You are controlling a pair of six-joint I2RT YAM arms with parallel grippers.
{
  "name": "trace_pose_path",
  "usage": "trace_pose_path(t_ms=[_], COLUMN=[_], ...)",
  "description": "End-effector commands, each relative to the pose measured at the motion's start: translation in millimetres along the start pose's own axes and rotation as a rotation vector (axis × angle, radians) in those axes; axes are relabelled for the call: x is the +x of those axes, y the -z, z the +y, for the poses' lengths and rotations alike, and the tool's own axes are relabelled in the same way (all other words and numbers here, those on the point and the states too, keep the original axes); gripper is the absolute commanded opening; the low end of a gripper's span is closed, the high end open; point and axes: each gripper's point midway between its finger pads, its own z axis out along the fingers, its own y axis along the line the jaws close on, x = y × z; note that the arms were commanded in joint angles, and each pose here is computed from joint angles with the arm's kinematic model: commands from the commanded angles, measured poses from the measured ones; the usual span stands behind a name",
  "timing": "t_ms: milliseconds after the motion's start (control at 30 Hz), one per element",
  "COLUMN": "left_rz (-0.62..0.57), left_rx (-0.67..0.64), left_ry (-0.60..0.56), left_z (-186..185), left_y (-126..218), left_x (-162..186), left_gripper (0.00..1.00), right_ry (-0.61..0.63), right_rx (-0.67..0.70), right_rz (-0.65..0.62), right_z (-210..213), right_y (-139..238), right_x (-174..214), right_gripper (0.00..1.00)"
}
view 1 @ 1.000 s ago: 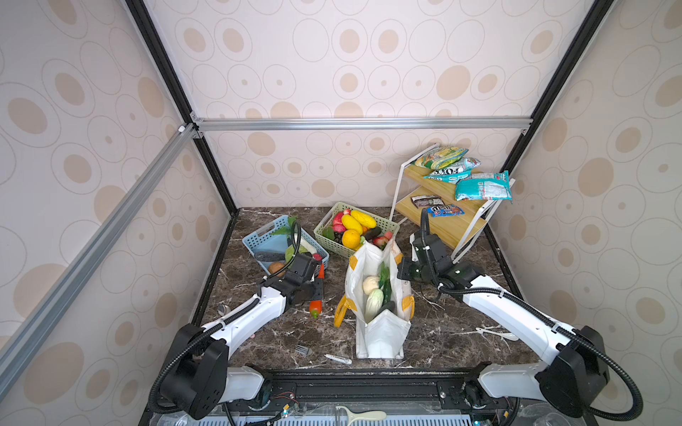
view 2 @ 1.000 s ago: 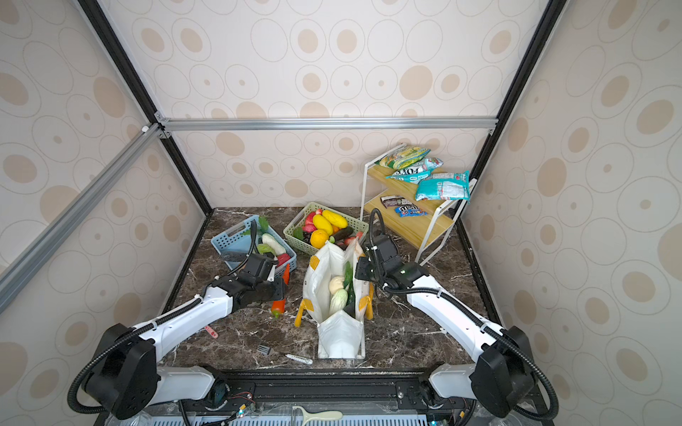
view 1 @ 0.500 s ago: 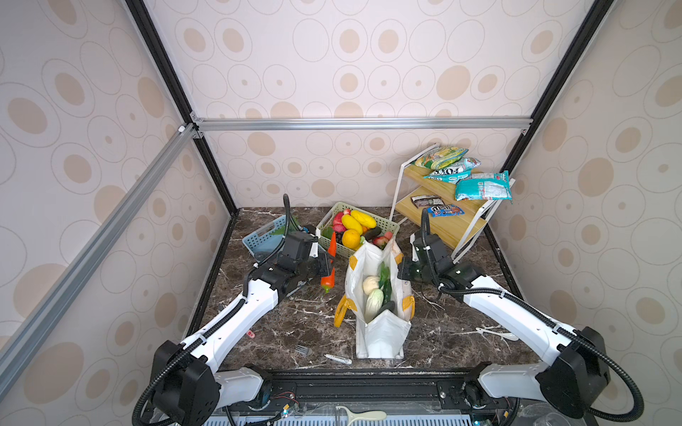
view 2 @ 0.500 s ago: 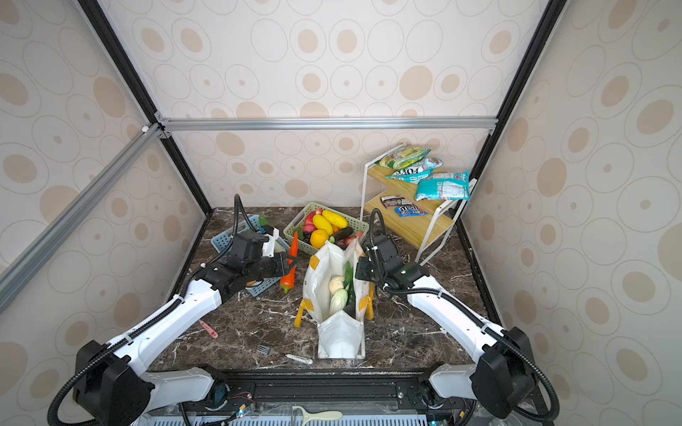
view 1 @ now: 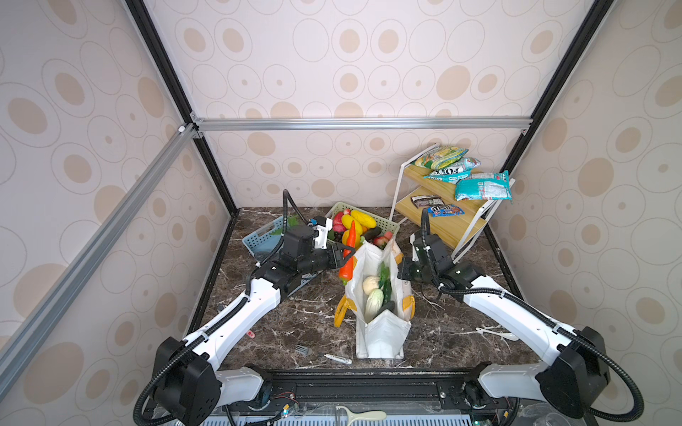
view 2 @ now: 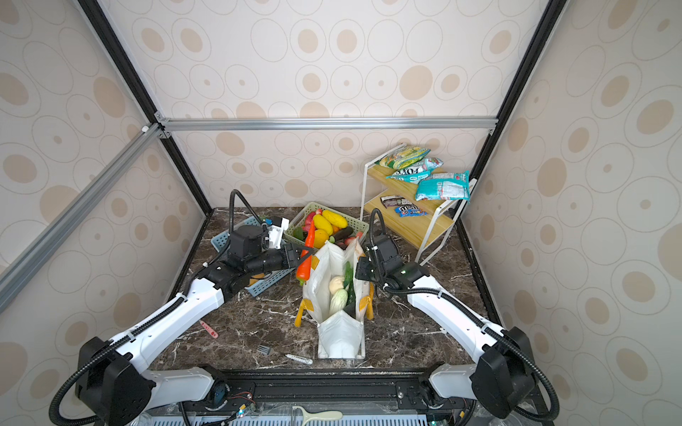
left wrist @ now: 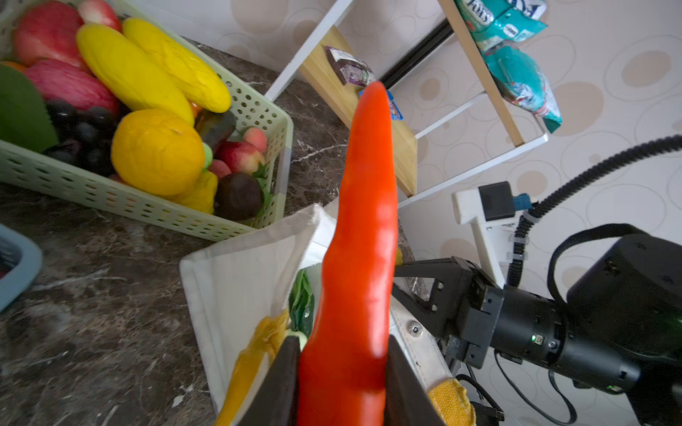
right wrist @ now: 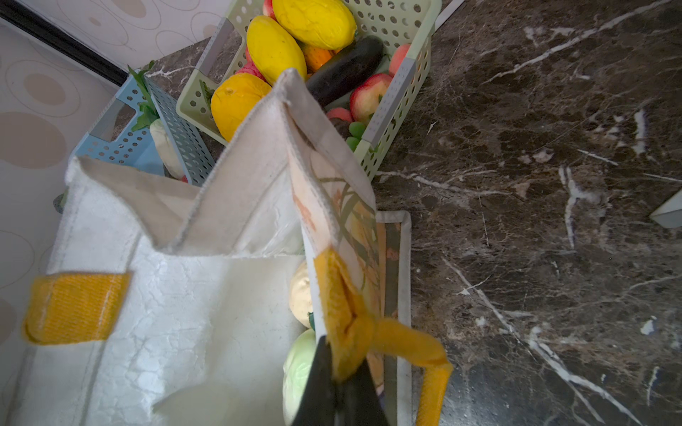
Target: Place the food into the grocery bag and tie it
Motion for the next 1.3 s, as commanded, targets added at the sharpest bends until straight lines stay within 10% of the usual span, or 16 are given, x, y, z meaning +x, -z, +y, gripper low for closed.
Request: trace_pose_path(t_ms=[0, 833, 1267], left_rz=[-0.006, 0.418, 0.269], left_rx=[0.125, -0.116, -0.210], left_ry=[-0.055, -0.346, -0.375], left_z=[-44.7, -9.1, -30.6], left_y=[-10.3, -76.6, -68.2], left_x=[-7.7, 116.6, 64.5], left_gripper=[0.32, 0.39, 0.63], right_ry=[-0.008, -0.019, -0.025], right_rx=[0.040, 0.110, 0.078], right_rz=[0.039, -0.023, -0.005], right_z=[-10.6, -34.1, -29.1], right_y=[-2.0, 22.2, 15.7], right_x=[10.1, -2.5, 1.2], right_gripper=[0.00, 0.00, 0.00])
